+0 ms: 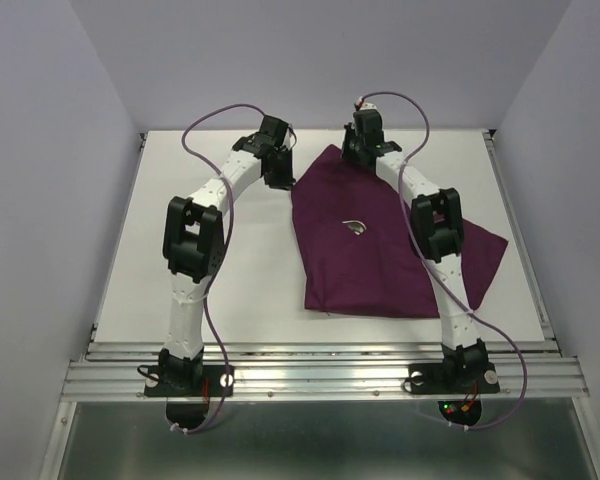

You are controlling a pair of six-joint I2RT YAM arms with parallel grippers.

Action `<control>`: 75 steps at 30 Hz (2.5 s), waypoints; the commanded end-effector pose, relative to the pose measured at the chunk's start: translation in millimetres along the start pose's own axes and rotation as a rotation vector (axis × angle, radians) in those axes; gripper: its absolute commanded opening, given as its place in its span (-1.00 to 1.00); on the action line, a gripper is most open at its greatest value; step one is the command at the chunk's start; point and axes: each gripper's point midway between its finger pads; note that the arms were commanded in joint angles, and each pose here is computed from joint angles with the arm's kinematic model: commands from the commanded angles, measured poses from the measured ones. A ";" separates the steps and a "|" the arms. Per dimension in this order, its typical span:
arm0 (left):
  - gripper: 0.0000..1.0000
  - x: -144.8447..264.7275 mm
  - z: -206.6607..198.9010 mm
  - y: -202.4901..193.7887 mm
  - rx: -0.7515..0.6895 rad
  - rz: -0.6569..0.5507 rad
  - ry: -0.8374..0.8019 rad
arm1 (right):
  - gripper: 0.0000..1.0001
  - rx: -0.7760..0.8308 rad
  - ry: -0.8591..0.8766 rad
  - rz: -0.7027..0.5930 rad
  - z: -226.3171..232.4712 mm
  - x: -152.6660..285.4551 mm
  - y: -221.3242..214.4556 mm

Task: Prepare the surgical pack
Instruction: Pack the surgical kit at the center of the board.

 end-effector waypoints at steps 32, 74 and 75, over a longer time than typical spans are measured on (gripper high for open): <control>-0.48 93.2 3.8 28.7 0.047 -0.205 -0.059 | -0.99 -0.104 0.165 0.099 5.8 262.0 -88.3; -0.48 94.2 -13.9 -8.6 0.069 -0.139 -0.162 | -0.99 -0.064 -0.098 0.010 -63.7 375.3 -96.3; -0.48 94.9 -14.1 -9.6 0.069 -0.137 -0.163 | -0.99 -0.081 -0.103 0.026 -66.1 373.9 -104.1</control>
Point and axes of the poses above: each gripper's point midway between its finger pads, its own x axis back along the fingers, its own z axis along the line the jaws close on, y = z × x, and after that the axes turned 9 degrees about -x, right-handed
